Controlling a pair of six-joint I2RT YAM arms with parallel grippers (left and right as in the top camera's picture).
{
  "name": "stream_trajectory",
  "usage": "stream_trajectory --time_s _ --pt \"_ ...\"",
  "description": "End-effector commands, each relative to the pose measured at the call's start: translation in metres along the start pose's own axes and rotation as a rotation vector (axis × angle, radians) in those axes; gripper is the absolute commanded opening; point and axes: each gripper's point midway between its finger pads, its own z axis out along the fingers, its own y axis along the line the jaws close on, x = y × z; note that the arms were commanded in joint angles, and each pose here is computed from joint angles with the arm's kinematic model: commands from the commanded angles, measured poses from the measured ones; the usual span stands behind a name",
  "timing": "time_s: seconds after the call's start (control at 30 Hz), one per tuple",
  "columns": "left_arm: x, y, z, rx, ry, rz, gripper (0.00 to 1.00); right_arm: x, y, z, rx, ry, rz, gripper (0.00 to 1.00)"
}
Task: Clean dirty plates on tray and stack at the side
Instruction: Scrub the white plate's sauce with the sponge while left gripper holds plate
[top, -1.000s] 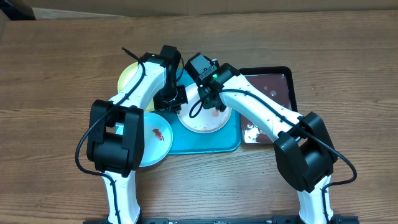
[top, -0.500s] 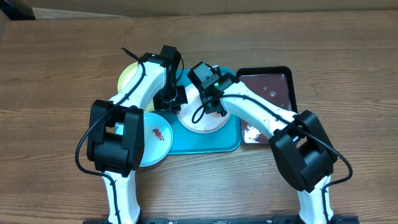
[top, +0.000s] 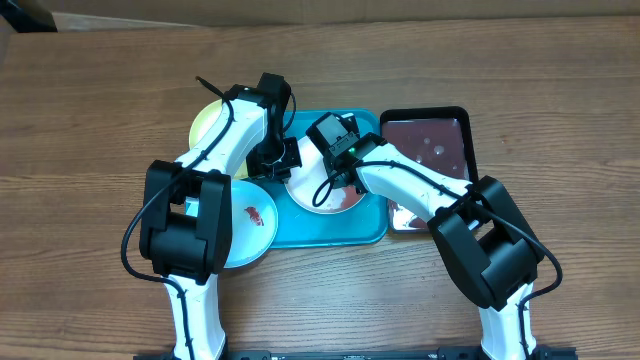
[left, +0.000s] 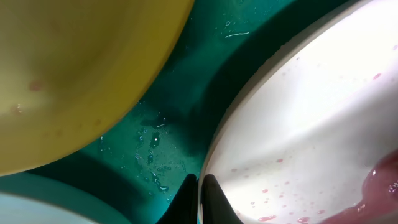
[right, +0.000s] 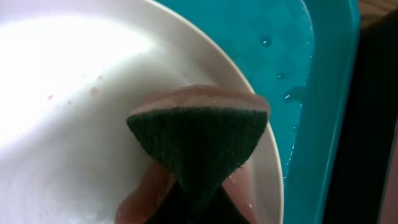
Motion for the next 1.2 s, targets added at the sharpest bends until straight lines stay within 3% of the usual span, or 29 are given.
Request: stream_trajectory --time_s 0.0,0.4,0.93,1.07,1.17 --pt "-0.004 0.003 -0.001 -0.023 -0.011 -0.013 0.04 0.015 -0.002 0.007 -0.012 0.05 0.014 0.13" --pt "-0.004 0.003 -0.001 -0.023 -0.011 -0.012 0.04 -0.003 0.0 -0.006 -0.021 0.025 0.021 0.28" --pt "-0.004 0.003 -0.001 -0.023 -0.011 -0.012 0.04 -0.022 0.003 -0.018 -0.035 -0.011 0.025 0.31" --pt "-0.004 0.003 -0.001 -0.023 -0.011 -0.012 0.04 -0.018 0.002 -0.018 -0.03 0.004 0.02 0.19" --pt "-0.004 0.003 -0.001 -0.023 -0.011 -0.012 0.04 -0.016 0.001 -0.018 -0.027 0.009 0.018 0.2"
